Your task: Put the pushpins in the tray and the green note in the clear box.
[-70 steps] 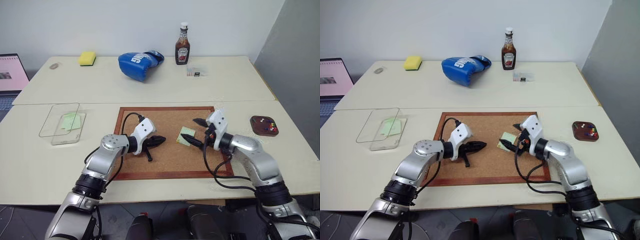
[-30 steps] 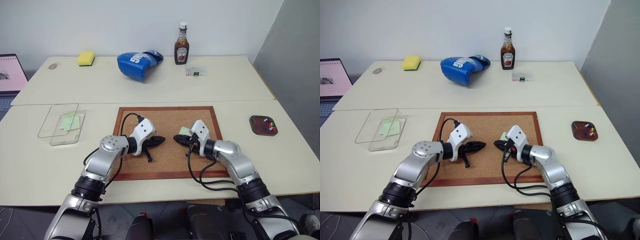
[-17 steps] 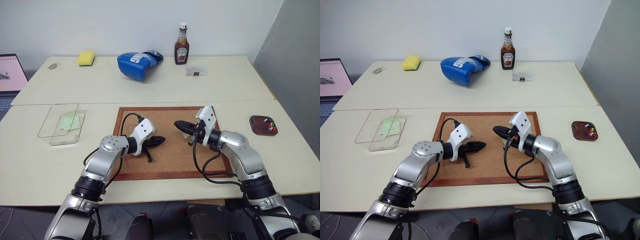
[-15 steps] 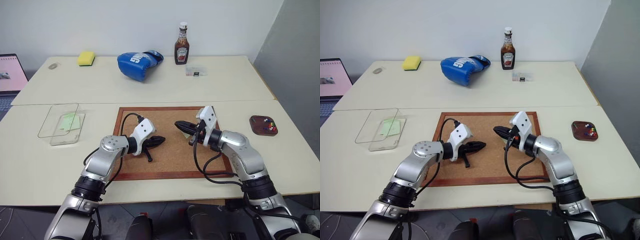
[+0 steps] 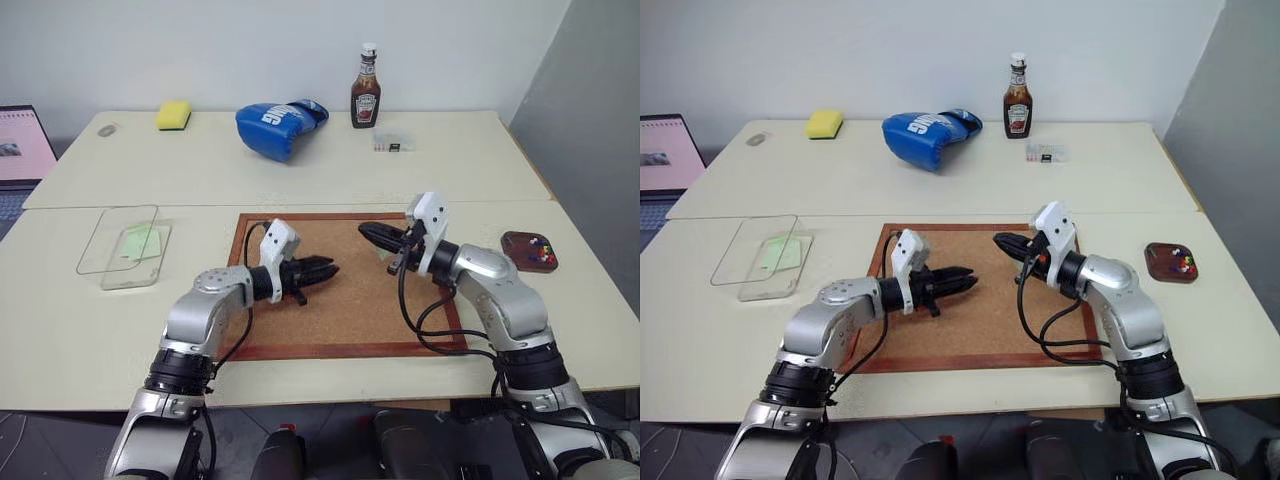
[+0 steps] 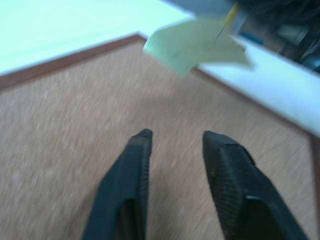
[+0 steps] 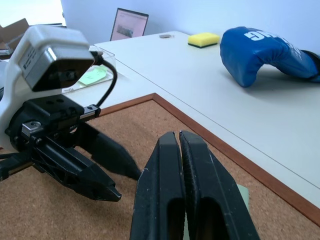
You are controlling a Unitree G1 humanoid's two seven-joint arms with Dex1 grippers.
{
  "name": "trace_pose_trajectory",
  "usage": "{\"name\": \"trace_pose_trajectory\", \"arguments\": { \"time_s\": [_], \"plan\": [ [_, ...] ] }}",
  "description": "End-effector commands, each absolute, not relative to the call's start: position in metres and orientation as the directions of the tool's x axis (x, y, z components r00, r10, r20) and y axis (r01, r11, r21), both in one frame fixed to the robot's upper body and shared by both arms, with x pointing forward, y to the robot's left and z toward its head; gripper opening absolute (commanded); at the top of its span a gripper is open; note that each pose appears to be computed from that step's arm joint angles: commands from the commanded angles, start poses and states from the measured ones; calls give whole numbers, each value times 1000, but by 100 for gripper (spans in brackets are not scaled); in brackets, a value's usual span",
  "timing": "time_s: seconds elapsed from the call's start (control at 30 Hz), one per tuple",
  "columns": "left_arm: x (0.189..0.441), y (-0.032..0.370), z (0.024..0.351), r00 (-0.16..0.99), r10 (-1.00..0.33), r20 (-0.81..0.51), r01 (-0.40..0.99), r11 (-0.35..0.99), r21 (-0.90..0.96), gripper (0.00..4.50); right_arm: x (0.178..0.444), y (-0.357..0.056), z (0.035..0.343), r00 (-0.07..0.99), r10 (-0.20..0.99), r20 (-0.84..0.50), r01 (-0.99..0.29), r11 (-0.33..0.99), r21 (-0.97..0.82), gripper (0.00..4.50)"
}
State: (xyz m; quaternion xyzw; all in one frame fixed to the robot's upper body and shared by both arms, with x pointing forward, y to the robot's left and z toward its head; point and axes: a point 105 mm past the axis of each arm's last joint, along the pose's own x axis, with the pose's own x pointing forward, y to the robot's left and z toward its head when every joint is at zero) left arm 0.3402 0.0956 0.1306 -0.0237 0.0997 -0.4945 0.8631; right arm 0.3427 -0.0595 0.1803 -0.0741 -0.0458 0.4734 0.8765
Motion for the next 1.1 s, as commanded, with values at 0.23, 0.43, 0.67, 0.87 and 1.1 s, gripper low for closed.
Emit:
{"name": "trace_pose_trajectory", "arguments": {
  "time_s": [0.23,0.43,0.67,0.87,1.1],
  "plan": [
    [339,91,176,397,-913,-96,916,388,102,357,327,-68,210,446,894,33,-891,447,-76,0],
    [332,78,192,271,-960,-73,956,259,138,444,304,-64,221,296,955,21,-950,292,113,0],
    [311,72,181,82,-983,-162,991,64,114,444,293,-56,232,223,974,43,-953,208,219,0],
    [309,67,177,32,-983,-182,993,10,119,444,284,-51,230,194,980,31,-954,182,239,0],
    [312,65,179,21,-982,-186,992,-3,129,444,283,-51,226,207,978,25,-950,194,246,0]
  ]
}}
